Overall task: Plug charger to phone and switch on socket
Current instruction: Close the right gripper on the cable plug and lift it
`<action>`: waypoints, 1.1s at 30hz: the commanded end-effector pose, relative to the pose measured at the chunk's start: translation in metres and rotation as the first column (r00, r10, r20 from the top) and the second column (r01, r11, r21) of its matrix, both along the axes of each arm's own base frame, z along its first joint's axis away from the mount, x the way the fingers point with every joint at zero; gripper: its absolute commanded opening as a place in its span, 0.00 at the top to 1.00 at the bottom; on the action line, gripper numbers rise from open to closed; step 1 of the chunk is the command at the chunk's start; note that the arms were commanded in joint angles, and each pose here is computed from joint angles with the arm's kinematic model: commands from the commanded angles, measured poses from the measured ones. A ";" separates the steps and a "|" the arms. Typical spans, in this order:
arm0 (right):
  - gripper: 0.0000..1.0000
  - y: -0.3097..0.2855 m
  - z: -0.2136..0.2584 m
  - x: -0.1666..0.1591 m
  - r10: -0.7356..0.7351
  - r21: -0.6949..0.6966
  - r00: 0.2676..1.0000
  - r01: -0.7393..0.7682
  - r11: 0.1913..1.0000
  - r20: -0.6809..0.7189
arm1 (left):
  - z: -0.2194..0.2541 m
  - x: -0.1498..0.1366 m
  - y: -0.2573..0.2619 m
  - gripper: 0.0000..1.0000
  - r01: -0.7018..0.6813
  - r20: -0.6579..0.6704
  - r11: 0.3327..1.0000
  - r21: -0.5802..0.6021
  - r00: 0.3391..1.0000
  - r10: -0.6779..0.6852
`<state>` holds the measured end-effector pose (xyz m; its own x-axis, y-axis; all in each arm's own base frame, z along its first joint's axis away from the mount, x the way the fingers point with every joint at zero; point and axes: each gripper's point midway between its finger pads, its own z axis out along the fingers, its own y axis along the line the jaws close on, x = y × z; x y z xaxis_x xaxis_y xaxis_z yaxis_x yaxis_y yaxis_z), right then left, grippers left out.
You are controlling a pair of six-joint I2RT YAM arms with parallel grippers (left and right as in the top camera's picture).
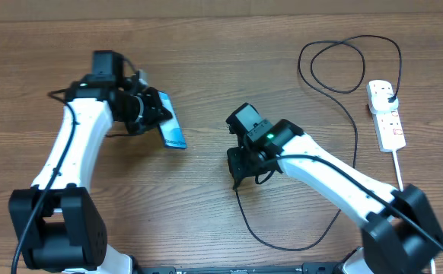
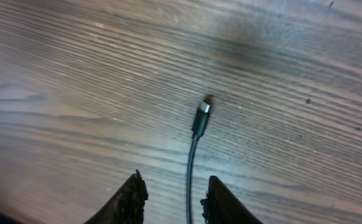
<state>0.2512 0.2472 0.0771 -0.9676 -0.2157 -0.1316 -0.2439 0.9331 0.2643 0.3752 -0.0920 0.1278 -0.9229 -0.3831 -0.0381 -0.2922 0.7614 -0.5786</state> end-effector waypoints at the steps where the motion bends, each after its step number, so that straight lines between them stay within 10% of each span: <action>1: 0.67 0.000 -0.038 -0.003 -0.020 -0.071 0.995 0.013 0.997 -0.094 | 0.008 0.003 0.010 0.96 -0.051 -0.019 0.993 -0.106 0.999 0.050; 19: 0.65 0.002 -0.066 0.001 -0.041 -0.107 0.990 0.027 0.994 -0.135 | 0.006 -0.002 0.012 0.96 0.025 0.017 0.997 -0.078 1.000 -0.024; 33: 0.92 -0.001 -0.066 0.010 -0.044 -0.129 0.995 0.032 0.991 -0.091 | 0.006 -0.003 0.012 0.96 0.025 0.013 0.997 -0.078 1.000 -0.024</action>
